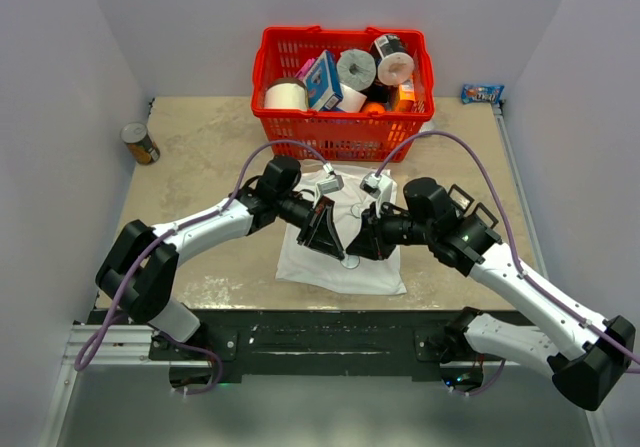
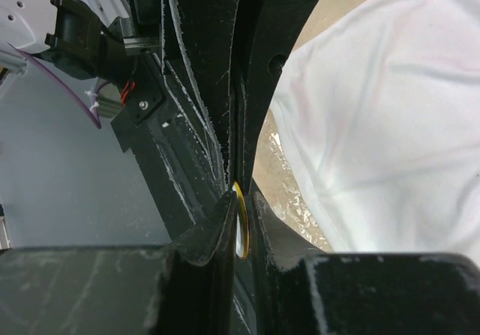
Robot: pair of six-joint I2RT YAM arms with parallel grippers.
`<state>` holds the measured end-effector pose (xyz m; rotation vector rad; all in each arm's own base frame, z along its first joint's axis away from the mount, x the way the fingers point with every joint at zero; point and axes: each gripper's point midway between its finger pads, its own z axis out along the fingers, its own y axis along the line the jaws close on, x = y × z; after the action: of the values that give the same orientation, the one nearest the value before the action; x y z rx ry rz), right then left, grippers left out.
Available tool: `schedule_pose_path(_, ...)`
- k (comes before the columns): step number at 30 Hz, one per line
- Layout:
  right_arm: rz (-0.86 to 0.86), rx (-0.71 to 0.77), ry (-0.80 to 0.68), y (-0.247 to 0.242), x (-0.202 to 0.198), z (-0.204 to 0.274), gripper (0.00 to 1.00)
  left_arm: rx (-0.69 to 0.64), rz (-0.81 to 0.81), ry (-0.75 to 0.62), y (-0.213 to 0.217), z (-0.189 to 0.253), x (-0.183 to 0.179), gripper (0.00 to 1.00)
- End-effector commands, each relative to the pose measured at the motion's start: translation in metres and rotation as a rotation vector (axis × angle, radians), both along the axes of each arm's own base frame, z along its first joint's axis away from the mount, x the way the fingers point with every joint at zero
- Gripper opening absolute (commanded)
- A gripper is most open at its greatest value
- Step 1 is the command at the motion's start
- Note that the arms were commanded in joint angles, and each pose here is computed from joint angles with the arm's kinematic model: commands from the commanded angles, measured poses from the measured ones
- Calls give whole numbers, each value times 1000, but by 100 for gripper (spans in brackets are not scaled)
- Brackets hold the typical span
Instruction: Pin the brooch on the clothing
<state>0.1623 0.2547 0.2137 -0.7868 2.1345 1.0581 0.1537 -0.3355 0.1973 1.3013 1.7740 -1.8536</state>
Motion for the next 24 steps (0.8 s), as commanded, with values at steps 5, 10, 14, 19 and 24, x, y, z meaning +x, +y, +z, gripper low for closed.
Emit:
schedule_pose_path(5,35,26,-25,5,0,3,0,-72,-1,-106,-4,28,6,0)
schedule_pose_path(10,-42,37,-48,3,12,2,0,-79,90,-159,4,39,24,62)
schedule_pose_path(14,-190,172,-108,11,40,20,0,-97,305,-229,22,55,64,78)
schedule_pose_path(19,-349,371,-180,13,67,54,0,-131,617,-275,37,75,93,81)
schedule_pose_path(24,-458,572,-260,9,85,98,0,-399,904,-169,61,118,94,81)
